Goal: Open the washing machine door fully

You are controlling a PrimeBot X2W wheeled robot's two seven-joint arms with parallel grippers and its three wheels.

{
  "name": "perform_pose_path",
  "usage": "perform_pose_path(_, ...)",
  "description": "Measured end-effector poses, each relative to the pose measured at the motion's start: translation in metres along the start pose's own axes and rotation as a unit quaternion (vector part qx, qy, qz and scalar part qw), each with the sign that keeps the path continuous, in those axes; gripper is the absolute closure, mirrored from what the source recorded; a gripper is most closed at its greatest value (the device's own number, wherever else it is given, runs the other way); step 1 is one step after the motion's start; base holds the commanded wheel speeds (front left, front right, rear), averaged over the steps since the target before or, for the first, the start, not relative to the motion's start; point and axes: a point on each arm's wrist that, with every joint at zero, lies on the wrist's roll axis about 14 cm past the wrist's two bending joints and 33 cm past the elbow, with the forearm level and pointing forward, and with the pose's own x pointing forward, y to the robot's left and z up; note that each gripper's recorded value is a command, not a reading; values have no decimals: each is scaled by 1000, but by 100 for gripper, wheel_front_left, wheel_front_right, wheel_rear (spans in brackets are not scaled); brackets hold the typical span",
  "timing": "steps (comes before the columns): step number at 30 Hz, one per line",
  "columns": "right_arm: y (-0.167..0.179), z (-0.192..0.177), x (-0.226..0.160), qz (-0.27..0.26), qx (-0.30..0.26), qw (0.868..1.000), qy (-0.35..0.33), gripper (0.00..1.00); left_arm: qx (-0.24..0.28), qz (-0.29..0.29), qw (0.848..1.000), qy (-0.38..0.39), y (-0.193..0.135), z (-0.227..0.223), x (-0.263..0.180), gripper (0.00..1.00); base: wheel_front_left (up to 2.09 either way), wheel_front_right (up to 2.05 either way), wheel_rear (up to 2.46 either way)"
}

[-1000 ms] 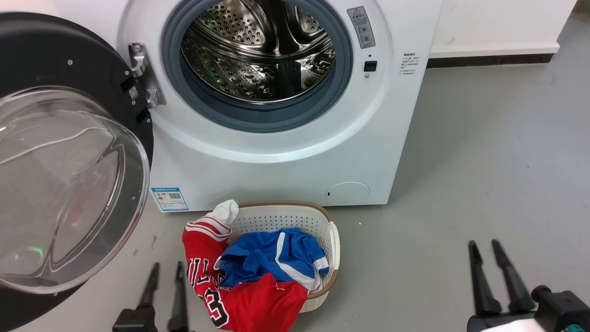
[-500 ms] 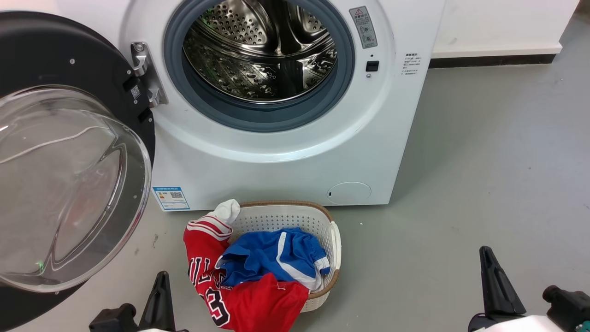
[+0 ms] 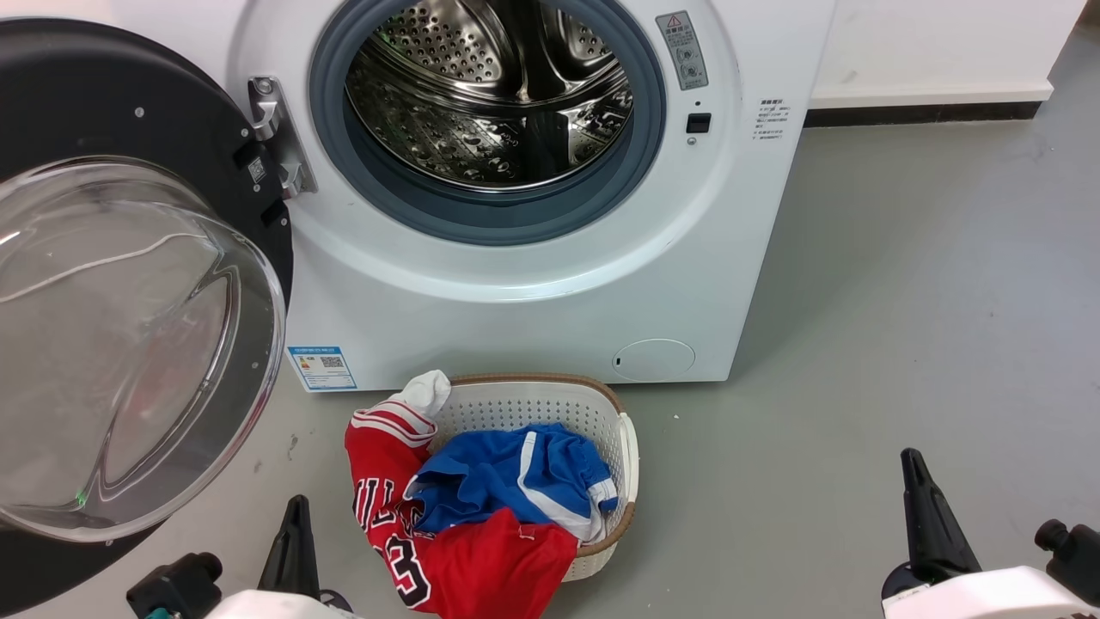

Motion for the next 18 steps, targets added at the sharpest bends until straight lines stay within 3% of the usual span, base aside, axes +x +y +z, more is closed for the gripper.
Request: perform_pose_path(18, -4, 1, 10, -15, 123, 992, 6, 100, -138, 0, 990, 10, -1, 5, 11, 100, 0, 0, 0)
